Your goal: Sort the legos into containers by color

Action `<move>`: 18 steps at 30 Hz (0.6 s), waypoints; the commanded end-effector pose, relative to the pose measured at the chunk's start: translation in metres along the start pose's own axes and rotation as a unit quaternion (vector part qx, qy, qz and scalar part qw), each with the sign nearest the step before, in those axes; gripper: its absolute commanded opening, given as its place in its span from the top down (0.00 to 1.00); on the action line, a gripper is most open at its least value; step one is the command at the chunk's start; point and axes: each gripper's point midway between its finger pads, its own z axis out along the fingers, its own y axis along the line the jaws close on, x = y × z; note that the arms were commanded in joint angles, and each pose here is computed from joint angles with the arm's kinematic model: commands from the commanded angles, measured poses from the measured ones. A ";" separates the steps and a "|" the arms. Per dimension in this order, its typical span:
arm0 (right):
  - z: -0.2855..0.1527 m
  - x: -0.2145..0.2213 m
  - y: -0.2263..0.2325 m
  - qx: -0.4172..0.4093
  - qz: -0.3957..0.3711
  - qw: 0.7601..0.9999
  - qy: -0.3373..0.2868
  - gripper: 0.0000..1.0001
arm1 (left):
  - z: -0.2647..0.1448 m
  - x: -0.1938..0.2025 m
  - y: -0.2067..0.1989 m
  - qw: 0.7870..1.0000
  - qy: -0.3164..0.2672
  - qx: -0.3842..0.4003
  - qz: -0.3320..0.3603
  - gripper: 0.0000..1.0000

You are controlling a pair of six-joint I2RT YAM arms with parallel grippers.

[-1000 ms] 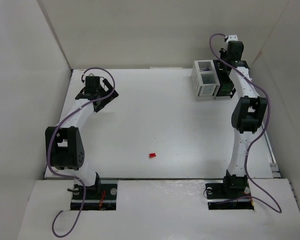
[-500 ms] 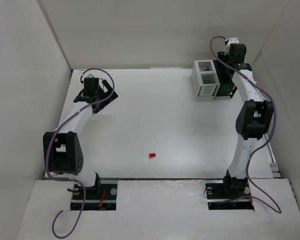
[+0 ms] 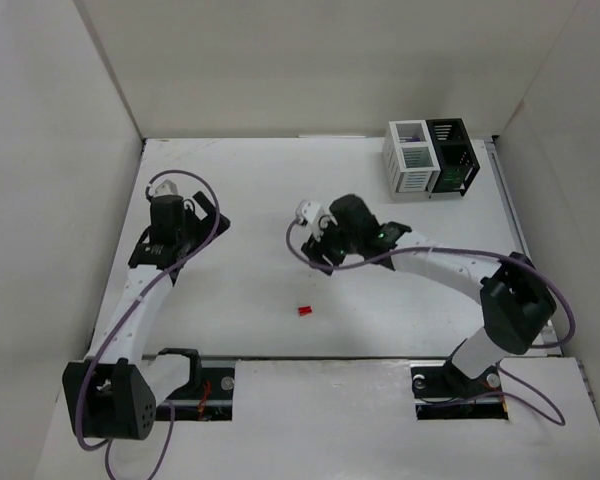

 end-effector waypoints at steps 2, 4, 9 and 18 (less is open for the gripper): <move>0.011 0.006 0.067 -0.053 -0.051 0.997 -0.010 0.34 | -0.018 0.010 0.000 1.000 -0.003 0.023 -0.006 0.00; 0.024 0.026 0.082 -0.061 -0.075 0.995 0.020 0.34 | -0.025 0.018 -0.002 0.999 0.003 0.036 -0.002 0.00; 0.044 0.038 0.103 -0.080 -0.102 0.991 0.044 0.34 | -0.028 0.024 0.001 0.999 0.011 0.037 0.003 0.00; 0.054 0.062 0.125 -0.088 -0.139 0.984 0.069 0.34 | -0.027 0.025 0.002 0.999 0.011 0.037 0.003 0.00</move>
